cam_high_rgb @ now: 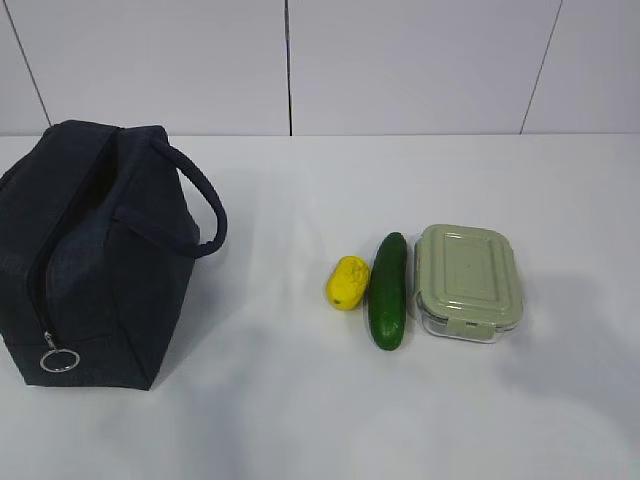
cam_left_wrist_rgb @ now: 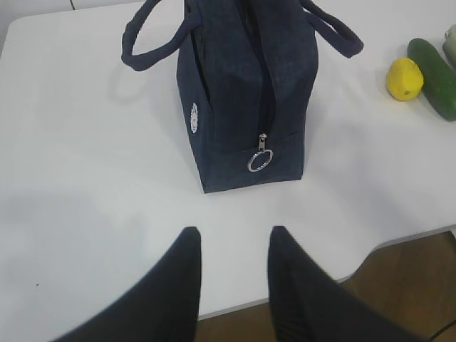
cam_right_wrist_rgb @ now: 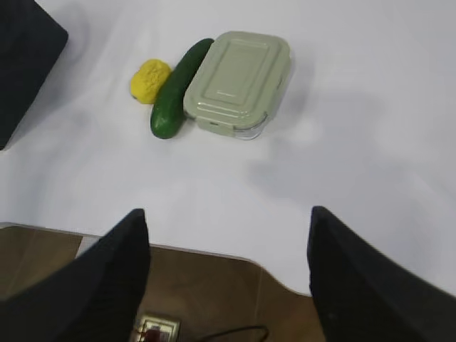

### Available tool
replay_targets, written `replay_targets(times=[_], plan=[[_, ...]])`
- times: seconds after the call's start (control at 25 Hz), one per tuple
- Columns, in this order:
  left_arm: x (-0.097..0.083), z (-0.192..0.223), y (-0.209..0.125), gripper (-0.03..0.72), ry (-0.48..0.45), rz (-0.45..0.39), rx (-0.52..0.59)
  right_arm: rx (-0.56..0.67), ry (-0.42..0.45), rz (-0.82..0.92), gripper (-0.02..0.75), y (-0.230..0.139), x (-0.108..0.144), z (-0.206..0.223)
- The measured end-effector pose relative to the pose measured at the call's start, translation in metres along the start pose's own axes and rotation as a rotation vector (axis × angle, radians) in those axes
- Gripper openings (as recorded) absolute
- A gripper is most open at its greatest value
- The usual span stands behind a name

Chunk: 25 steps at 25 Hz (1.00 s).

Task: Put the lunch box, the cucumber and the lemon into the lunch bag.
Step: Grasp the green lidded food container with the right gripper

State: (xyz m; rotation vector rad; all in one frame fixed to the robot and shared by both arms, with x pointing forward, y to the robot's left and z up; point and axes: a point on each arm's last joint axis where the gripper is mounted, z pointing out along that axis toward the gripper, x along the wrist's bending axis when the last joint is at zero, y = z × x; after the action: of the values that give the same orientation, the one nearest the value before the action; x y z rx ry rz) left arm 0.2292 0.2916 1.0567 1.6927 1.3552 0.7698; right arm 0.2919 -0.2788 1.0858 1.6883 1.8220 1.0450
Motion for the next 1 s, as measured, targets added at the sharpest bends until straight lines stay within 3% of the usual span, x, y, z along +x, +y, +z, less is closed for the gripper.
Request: replay_targets(times=[0.2, 0.68, 1.0], plan=[[0.000, 0.000, 0.000, 0.227, 0.000, 0.000, 0.000, 0.122, 0.073, -0.015, 0.533, 0.027, 0.003, 0.033], [0.000, 0.000, 0.000, 0.227, 0.000, 0.000, 0.000, 0.274, 0.227, 0.010, 0.533, 0.076, 0.005, 0.114], [0.000, 0.000, 0.000, 0.227, 0.000, 0.000, 0.000, 0.314, 0.391, 0.081, 0.497, 0.114, -0.003, 0.168]])
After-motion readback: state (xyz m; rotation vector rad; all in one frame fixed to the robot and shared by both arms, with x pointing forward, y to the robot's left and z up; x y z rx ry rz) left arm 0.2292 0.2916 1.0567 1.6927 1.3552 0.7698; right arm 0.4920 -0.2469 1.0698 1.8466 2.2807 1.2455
